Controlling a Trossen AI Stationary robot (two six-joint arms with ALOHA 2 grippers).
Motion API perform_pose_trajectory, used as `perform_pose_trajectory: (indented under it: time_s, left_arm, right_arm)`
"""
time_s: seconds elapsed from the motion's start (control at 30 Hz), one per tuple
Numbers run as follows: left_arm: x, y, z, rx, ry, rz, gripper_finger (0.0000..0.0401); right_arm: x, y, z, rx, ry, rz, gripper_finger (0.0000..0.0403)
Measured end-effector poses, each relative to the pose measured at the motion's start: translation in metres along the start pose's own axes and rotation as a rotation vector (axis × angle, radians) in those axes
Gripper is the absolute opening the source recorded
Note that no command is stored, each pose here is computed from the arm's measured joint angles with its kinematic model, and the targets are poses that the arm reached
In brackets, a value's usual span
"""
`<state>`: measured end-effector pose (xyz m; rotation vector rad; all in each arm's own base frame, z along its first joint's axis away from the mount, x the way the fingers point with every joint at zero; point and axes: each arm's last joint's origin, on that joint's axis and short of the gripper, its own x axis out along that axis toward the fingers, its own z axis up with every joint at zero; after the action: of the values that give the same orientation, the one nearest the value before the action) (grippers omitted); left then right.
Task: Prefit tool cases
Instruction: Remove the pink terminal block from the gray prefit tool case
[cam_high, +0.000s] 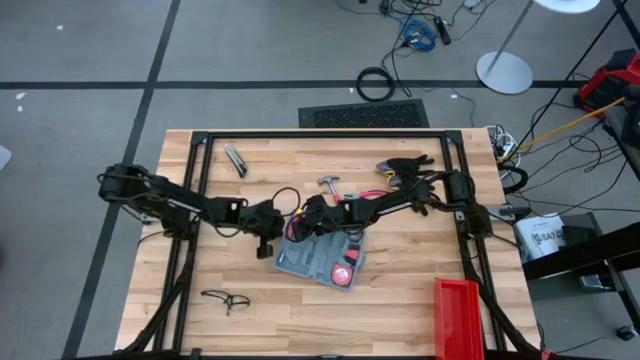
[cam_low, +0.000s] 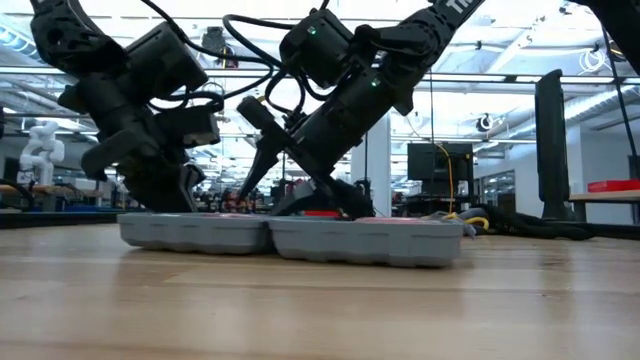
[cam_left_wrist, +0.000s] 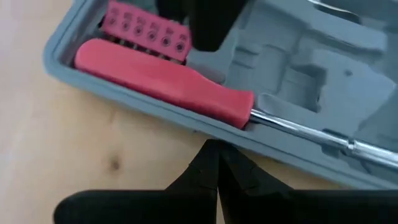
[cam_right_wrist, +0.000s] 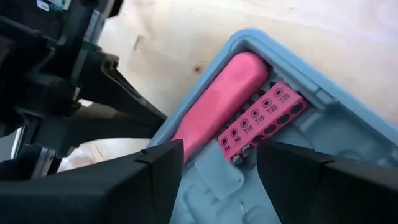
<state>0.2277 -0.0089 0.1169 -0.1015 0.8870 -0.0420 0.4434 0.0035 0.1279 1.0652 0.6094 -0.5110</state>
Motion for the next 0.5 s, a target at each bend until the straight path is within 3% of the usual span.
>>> perform_pose_trajectory:
  time_s: [0.5]
  left_arm:
    - [0.000, -0.001, 0.000, -0.003, 0.006, -0.020, 0.0000]
  right_arm:
    - [-0.002, 0.012, 0.007, -0.017, -0.029, 0.137, 0.0187]
